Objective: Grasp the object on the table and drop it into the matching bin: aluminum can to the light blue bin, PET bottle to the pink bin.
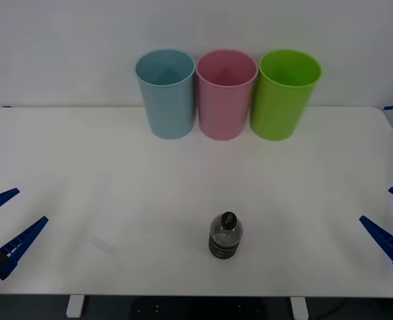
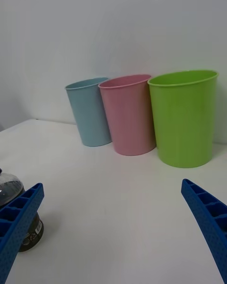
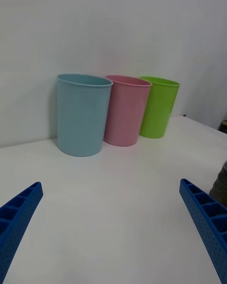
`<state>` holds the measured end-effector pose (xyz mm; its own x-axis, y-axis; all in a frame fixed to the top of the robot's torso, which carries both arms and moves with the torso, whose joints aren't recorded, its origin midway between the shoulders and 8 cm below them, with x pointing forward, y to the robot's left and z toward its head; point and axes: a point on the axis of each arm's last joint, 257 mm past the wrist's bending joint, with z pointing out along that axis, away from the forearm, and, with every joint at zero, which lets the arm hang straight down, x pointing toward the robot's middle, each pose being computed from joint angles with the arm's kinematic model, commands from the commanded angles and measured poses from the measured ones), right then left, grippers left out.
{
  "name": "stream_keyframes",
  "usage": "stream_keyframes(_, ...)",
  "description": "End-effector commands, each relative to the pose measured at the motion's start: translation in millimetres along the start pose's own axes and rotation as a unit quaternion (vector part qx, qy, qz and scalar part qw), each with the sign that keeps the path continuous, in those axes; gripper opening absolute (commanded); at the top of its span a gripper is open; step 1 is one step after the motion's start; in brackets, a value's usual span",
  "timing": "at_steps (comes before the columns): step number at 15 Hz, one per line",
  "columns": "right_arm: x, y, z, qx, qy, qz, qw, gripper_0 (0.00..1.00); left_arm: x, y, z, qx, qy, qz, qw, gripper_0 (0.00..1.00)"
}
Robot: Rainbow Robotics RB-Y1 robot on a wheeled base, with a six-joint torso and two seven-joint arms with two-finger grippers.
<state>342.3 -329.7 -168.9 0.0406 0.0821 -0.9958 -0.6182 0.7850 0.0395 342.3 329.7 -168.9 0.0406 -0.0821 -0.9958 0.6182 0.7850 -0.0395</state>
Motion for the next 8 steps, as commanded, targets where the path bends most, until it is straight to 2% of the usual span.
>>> stream_keyframes(1,0,0.0,0,0.0,0.0,0.0,1.0,1.0,0,0.0,0,0.0,0.0,0.0,1.0,1.0)
stream_keyframes(2,8,0.0,-6,0.012,-0.001,0.013,0.9998,1.0,0,0.0,0,0.0,0.0,0.0,1.0,1.0)
stream_keyframes(3,10,0.5,-9,0.016,0.0,0.015,0.9998,1.0,0,0.0,0,0.0,0.0,0.0,1.0,1.0)
stream_keyframes(6,6,7.2,-11,0.014,0.003,0.01,0.9999,1.0,0,0.0,0,0.0,0.0,0.0,1.0,1.0)
stream_keyframes(8,11,14.2,-9,0.0,0.01,0.009,0.9999,1.0,0,0.0,0,0.0,0.0,0.0,1.0,1.0)
